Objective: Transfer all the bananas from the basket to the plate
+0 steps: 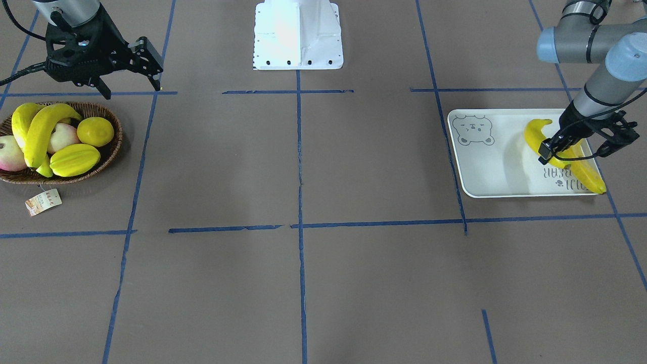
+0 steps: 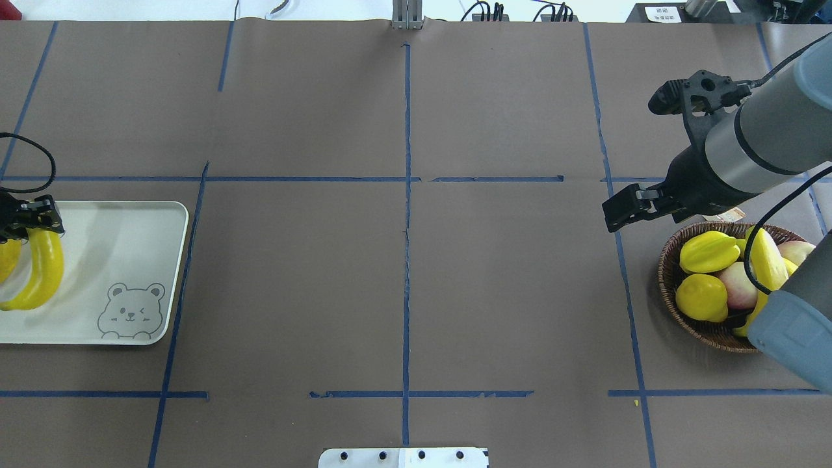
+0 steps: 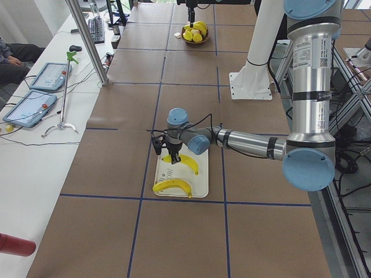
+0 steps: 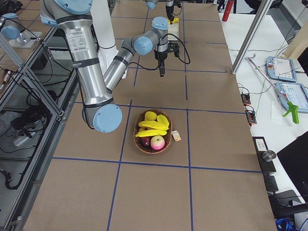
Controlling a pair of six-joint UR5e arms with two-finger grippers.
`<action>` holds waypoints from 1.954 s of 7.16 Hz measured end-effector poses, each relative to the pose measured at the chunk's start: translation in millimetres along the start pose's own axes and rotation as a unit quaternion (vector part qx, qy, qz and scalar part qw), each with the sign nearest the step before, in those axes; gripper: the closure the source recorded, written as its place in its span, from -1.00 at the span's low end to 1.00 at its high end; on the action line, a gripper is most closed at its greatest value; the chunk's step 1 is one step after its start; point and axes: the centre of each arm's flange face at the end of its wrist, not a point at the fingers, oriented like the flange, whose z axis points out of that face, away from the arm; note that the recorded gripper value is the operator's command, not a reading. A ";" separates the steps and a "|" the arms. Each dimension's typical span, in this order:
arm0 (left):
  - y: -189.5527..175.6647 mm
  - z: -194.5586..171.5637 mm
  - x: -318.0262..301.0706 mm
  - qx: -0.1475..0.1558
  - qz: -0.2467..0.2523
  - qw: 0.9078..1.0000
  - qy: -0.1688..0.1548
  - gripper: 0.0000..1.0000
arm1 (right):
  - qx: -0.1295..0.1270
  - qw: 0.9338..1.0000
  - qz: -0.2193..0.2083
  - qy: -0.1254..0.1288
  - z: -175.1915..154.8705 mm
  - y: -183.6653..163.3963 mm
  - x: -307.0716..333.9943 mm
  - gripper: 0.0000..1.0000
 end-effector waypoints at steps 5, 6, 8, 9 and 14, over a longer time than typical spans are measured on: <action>-47.4 -18.9 -40.7 -0.008 0.016 0.999 0.039 -1.00 | 0.000 1.000 0.000 0.002 0.3 0.1 5.1 -0.99; -54.5 -38.3 -38.5 -0.024 0.014 0.997 0.067 -1.00 | -0.003 1.000 -0.003 0.007 2.3 3.2 12.7 -0.99; -58.5 -70.9 -10.4 -0.026 0.031 0.993 0.108 -1.00 | -0.015 0.999 -0.027 0.026 6.0 23.0 47.1 -0.99; -58.6 -81.9 7.0 -0.022 0.042 0.991 0.122 -1.00 | -0.025 0.998 -0.042 0.040 7.6 38.1 71.0 -0.99; -51.8 -99.3 30.7 -0.032 0.060 0.987 0.148 -1.00 | -0.008 0.998 0.002 0.055 35.2 95.2 178.0 -0.95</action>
